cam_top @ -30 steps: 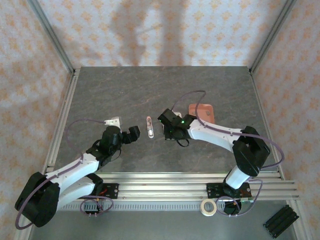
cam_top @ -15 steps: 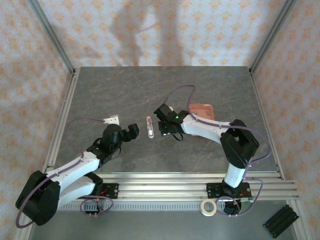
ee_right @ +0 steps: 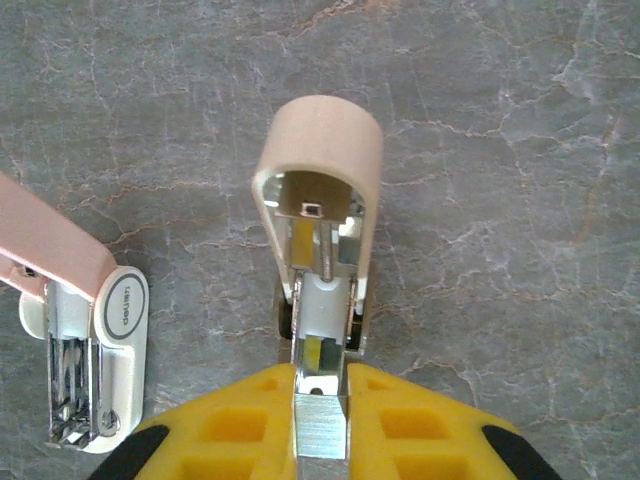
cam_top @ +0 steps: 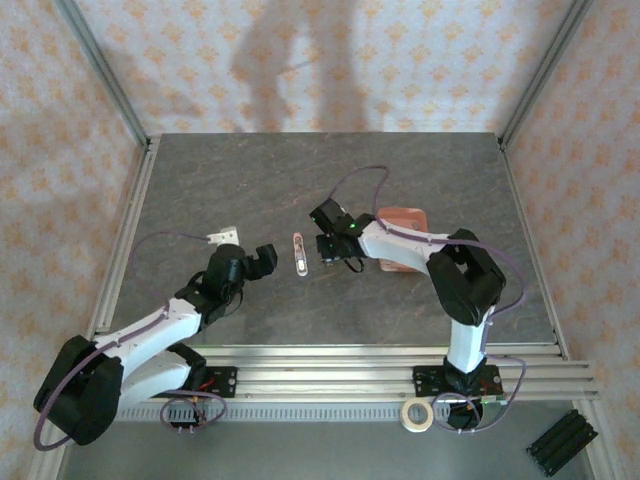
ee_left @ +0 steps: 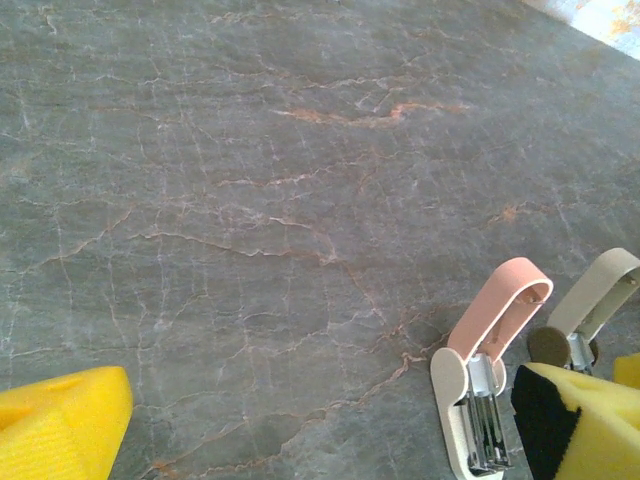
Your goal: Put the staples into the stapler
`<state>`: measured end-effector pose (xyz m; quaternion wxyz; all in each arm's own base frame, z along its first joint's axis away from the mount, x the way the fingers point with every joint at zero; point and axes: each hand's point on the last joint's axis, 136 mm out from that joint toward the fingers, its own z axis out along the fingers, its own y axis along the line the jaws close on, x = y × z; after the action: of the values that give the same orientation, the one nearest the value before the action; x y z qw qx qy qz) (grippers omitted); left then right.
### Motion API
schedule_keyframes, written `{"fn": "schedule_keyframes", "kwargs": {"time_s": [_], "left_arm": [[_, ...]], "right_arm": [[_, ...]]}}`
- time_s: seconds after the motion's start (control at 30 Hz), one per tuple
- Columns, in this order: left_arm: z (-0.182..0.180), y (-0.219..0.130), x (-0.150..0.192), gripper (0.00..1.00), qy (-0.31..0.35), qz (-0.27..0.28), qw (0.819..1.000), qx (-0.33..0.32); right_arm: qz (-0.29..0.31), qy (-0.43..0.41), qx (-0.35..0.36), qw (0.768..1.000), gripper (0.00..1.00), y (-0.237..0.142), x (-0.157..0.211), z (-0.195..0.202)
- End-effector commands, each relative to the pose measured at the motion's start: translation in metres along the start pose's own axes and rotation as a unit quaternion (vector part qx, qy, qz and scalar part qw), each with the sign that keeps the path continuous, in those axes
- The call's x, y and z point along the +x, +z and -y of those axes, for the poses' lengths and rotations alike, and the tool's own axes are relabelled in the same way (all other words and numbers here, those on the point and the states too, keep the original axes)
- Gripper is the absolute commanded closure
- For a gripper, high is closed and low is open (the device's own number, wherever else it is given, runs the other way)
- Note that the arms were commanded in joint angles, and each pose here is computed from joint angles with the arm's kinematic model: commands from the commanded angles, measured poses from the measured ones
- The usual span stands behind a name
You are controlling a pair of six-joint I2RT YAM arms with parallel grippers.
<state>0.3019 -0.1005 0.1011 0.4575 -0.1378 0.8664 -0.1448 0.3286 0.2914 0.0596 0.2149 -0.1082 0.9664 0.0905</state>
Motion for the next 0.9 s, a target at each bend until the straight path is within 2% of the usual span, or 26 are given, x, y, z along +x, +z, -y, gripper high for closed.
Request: {"fn": "schedule_keyframes", "kwargs": {"time_s": [0.0,0.3,0.87], "left_arm": [[0.001,0.001,-0.013,0.01,0.007,0.014,1.0,-0.009],[0.002,0.001,-0.014,0.02,0.008,0.016,1.0,-0.007],[0.003,0.002,-0.014,0.02,0.009,0.014,1.0,-0.005]], "right_arm": [[0.007,-0.005,-0.009,1.0,0.84,0.004,-0.009,-0.006],[0.007,0.006,0.013,1.0,0.84,0.006,-0.008,0.002],[-0.008,0.006,0.011,1.0,0.84,0.015,0.003,0.004]]}}
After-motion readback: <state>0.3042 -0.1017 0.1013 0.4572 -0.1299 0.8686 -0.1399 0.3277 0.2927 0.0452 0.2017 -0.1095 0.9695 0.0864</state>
